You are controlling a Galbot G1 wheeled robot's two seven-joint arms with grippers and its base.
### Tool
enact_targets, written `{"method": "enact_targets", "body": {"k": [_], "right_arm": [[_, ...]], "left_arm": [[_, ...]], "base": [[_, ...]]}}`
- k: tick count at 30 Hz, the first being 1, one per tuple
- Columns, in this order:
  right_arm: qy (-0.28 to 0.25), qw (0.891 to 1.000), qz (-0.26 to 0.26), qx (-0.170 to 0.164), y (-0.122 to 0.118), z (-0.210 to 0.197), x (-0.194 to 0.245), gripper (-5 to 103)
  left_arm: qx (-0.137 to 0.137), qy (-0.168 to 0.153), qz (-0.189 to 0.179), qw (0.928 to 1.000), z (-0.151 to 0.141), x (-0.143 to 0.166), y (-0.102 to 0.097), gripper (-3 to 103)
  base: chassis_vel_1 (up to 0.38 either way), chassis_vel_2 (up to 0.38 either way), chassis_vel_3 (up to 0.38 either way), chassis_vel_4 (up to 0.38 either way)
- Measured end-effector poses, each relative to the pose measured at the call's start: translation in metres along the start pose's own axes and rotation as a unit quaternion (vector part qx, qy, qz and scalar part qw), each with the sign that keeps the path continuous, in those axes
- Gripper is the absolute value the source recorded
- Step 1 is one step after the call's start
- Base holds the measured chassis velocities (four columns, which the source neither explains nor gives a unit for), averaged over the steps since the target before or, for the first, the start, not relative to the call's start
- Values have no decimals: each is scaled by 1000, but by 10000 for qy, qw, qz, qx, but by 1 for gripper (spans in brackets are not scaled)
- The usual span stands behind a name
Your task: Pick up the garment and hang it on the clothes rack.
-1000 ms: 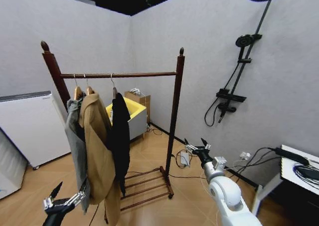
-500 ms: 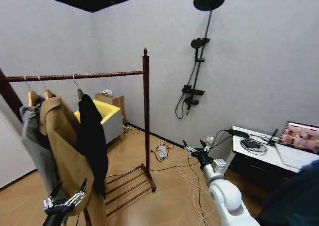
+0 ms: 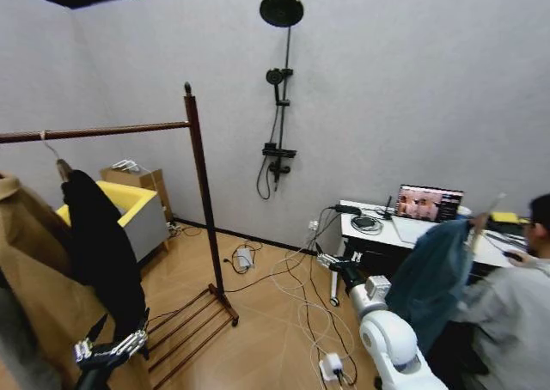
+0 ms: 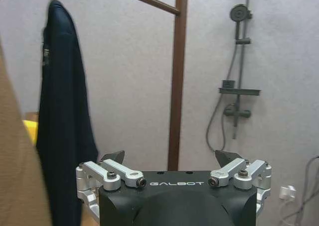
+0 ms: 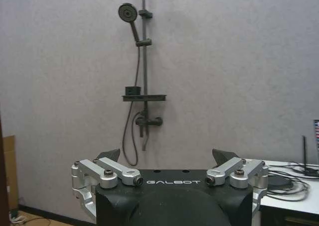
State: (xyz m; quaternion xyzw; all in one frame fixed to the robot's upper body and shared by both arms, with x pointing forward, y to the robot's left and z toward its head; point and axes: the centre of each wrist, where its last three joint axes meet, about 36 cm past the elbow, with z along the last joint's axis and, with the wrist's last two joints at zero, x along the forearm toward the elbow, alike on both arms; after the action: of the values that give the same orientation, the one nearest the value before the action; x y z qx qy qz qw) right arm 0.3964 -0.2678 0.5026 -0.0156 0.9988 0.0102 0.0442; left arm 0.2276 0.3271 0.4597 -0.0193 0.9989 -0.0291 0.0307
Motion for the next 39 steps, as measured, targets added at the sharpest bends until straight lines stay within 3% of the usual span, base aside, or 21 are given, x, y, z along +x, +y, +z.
{"method": "enact_targets", "body": {"k": [25, 39], "right_arm": [[68, 9999, -85, 3, 3, 8, 0, 100], [141, 9998, -119, 8, 6, 17, -4, 100]], "left_arm": [[0, 0, 1, 10000, 0, 0, 0, 100], [0, 0, -1, 10000, 0, 0, 0, 100]], "base": [[-16, -233, -228, -17], [82, -118, -122, 79]]}}
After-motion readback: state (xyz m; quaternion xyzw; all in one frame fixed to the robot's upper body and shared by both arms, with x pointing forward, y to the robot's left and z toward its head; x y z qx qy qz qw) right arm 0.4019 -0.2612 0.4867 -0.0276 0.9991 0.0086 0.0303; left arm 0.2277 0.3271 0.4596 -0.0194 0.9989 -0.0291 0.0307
